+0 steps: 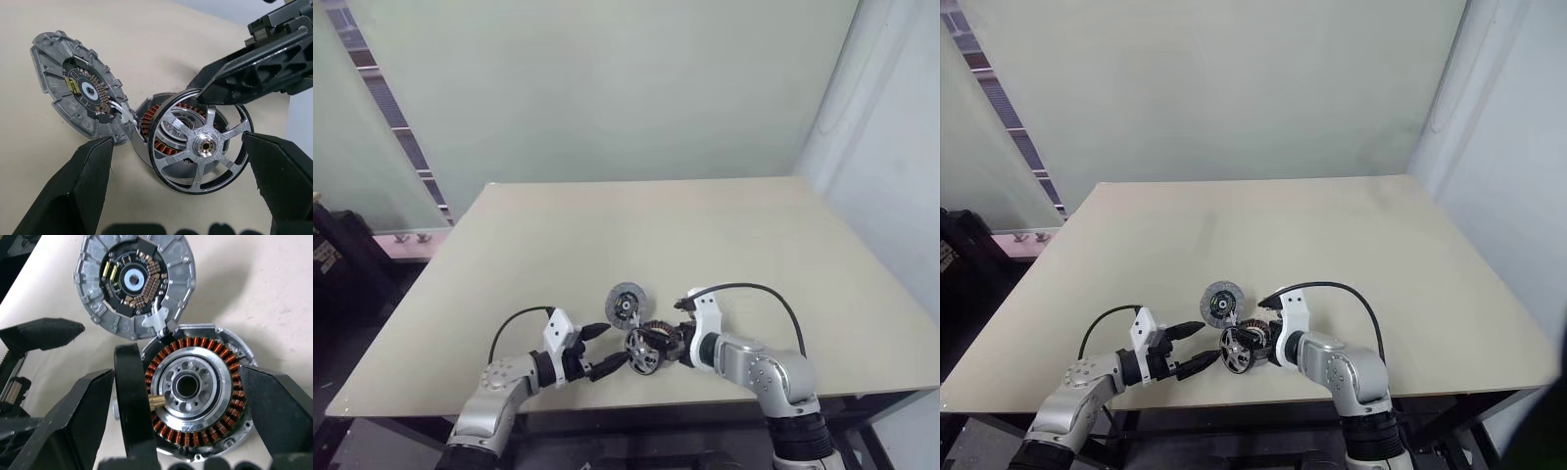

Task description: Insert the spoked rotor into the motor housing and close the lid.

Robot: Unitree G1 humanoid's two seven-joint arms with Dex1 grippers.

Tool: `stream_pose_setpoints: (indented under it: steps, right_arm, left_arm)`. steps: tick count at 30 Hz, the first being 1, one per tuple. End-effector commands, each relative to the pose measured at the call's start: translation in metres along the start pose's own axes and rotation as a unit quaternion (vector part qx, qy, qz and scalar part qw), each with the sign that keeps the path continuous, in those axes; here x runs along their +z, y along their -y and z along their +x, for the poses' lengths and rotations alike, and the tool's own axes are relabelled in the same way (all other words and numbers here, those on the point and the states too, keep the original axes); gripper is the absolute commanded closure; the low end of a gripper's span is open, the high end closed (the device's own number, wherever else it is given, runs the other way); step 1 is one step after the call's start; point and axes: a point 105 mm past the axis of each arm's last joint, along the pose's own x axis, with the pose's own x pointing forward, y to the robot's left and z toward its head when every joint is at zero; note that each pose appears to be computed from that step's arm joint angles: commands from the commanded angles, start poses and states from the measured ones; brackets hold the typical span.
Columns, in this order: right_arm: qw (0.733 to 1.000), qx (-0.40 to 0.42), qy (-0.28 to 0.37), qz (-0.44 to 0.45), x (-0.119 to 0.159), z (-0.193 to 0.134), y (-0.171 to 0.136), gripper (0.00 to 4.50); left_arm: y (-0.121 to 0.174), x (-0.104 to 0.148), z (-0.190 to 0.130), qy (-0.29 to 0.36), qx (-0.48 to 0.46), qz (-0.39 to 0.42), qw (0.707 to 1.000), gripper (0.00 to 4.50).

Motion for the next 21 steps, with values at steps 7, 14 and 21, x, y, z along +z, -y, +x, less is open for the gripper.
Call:
stream_pose_setpoints:
  steps: [7,14,21]
  right_arm:
    - [1.000,0.020,0.000,-0.006,0.007,-0.005,-0.010,0.01]
    - [0.999,0.039,-0.017,-0.009,0.002,-0.007,-0.016,0.60]
    - [0.999,0.044,-0.011,-0.002,0.005,-0.007,-0.018,3.05]
  left_arm:
    - [0.001,0.015,0.004,0.017,-0.008,0.029,0.999,0.00]
    - [0.000,0.015,0.004,0.016,-0.007,0.030,0.999,0.00]
    - [0.000,0.015,0.005,0.017,-0.008,0.031,0.999,0.00]
